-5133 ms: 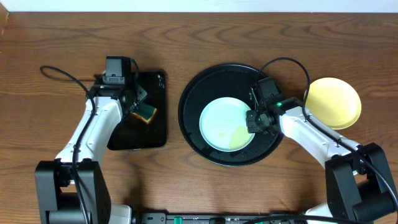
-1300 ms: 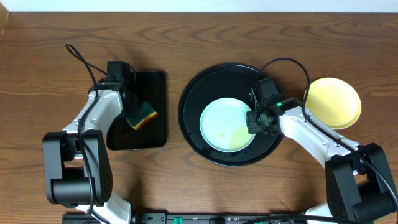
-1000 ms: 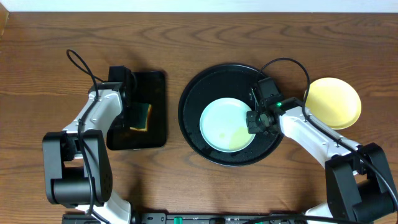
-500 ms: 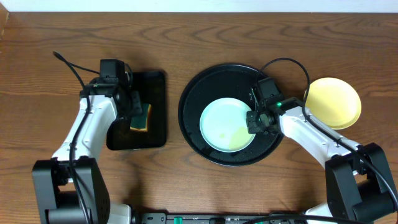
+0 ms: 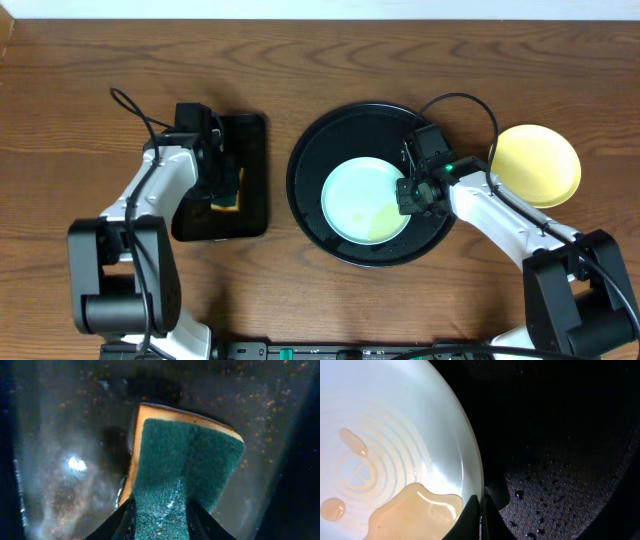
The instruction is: Clean dirty plates on tray and stack at the side
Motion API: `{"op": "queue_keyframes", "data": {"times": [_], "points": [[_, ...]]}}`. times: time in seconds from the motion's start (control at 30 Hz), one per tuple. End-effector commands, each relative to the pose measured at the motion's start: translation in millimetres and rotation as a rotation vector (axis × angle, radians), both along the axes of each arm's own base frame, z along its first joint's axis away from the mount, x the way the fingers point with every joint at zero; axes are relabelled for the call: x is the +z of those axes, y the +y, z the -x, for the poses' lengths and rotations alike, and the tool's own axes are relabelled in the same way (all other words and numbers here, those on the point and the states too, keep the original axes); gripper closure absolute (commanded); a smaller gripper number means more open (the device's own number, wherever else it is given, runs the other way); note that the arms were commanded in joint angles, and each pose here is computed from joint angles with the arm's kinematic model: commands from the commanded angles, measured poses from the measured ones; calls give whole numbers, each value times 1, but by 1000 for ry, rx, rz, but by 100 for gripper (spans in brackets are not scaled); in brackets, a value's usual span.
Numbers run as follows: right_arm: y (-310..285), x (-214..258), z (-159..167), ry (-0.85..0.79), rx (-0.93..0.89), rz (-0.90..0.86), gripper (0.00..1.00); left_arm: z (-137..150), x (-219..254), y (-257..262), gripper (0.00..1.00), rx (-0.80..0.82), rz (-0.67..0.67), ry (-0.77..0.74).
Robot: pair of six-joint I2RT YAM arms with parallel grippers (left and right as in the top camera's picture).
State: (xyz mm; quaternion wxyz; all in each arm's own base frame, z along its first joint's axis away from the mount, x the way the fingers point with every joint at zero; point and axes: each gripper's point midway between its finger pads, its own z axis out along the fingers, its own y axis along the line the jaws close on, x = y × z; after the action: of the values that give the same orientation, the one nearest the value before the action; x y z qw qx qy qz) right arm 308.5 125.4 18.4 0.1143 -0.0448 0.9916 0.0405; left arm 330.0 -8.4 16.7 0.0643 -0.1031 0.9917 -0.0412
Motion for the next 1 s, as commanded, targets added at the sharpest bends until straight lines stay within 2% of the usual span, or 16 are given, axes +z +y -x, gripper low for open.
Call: {"op": "queue_keyframes", "data": {"times": [0.0,0.3,0.5,0.57,0.63,0.8,0.97], "points": [[-4,-4,5,10,-1,26,99,13,-22,-11,66,-22,21,79],[-4,-4,5,10,-1,26,99,16,-37,-12,68,-22,14,121],[-4,-4,6,11,-1,26,98,0,-9,-7,68,-16,-13,48],[-4,-4,5,10,-1,26,91,-7,9,-7,64,-16,-11,-5],[-4,-3,5,9,-1,25,80,-9,27,-7,48,-16,-11,-50],[-3,-3,4,5,-1,24,77,0,55,-7,45,-16,-9,-90],[-2,-3,2,-4,-1,20,76,12,57,-13,41,-21,24,-54]]}}
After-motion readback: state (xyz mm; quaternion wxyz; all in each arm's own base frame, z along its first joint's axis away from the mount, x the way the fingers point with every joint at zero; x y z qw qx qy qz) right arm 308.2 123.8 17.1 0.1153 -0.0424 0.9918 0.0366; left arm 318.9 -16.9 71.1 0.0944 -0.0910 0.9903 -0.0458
